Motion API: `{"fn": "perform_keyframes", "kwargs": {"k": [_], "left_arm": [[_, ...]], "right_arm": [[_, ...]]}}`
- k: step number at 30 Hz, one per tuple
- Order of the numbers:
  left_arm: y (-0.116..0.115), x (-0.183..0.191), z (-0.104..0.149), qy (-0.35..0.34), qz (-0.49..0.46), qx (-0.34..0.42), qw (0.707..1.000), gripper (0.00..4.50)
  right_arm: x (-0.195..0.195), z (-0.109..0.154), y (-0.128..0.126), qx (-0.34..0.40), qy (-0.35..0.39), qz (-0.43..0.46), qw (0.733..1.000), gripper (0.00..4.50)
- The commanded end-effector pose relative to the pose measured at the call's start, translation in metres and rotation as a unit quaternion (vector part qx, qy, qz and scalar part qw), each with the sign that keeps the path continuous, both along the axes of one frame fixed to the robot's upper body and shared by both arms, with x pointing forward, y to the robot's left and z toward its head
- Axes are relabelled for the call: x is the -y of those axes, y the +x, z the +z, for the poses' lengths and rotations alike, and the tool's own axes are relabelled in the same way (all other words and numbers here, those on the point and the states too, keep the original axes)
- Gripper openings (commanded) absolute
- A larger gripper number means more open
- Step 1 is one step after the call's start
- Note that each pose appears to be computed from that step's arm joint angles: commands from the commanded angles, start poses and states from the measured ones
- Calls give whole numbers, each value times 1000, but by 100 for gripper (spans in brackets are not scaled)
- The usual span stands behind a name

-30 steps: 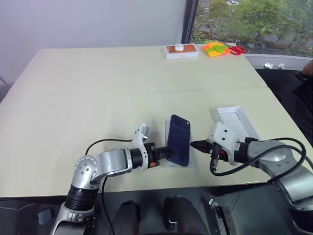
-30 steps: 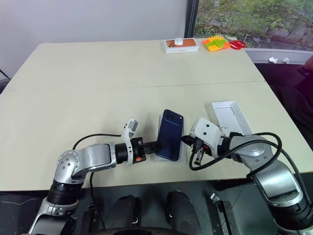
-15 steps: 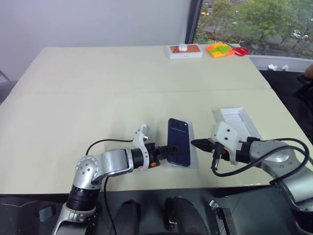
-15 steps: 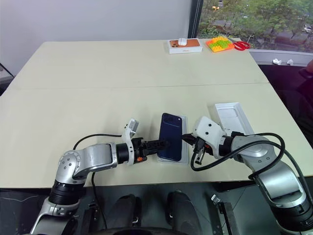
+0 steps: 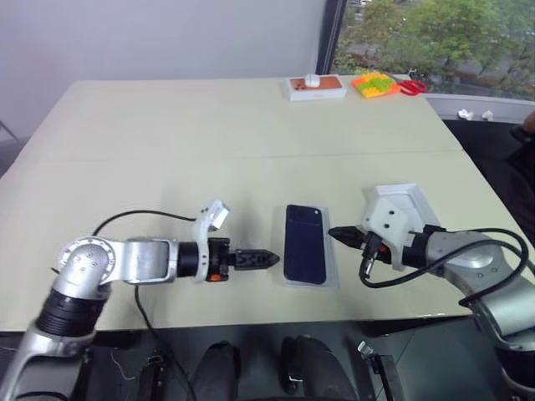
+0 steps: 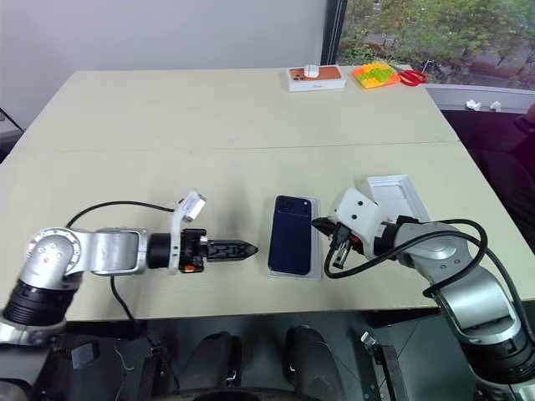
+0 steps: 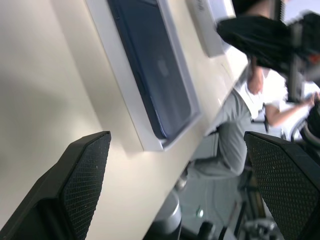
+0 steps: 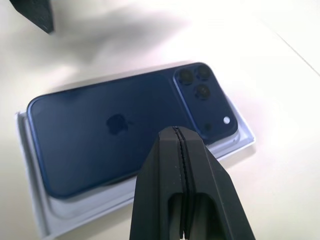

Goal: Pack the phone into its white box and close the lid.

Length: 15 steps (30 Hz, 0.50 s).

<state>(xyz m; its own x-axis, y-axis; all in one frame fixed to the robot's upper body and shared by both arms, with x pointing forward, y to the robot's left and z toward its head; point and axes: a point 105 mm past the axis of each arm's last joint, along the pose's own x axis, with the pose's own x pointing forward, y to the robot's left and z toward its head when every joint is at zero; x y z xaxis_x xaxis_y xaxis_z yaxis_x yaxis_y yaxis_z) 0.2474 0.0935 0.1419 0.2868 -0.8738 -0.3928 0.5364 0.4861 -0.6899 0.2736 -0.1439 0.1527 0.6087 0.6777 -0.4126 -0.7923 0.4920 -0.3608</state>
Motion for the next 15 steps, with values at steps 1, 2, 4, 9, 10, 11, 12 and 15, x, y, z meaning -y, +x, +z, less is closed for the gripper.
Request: {"fn": "perform_keyframes", "kwargs": {"k": [1,2,4,9,10,11,12,15], "left_arm": [[15,-21,13,29,1,93,995,447],[20,-27,16,41,1,123,992,447],[37,-39,25,65,8,195,979,447],[54,-56,25,140,-42,301,942,447],[54,-57,23,151,-56,314,936,447],[54,-58,19,161,-70,320,931,447],[54,-59,16,168,-82,325,927,447],[53,-55,7,186,-125,356,907,447]], "right_arm": [[-1,5,7,20,-6,-10,1000,0],[-2,4,8,20,-7,-12,1000,0],[-5,3,8,20,-9,-8,1000,0],[-16,3,10,25,-14,-3,1000,0],[-20,3,10,25,-14,-1,1000,0],[-26,3,10,25,-13,3,1000,0],[-32,3,10,24,-11,7,1000,0],[-57,2,15,16,0,7,1000,0]]}}
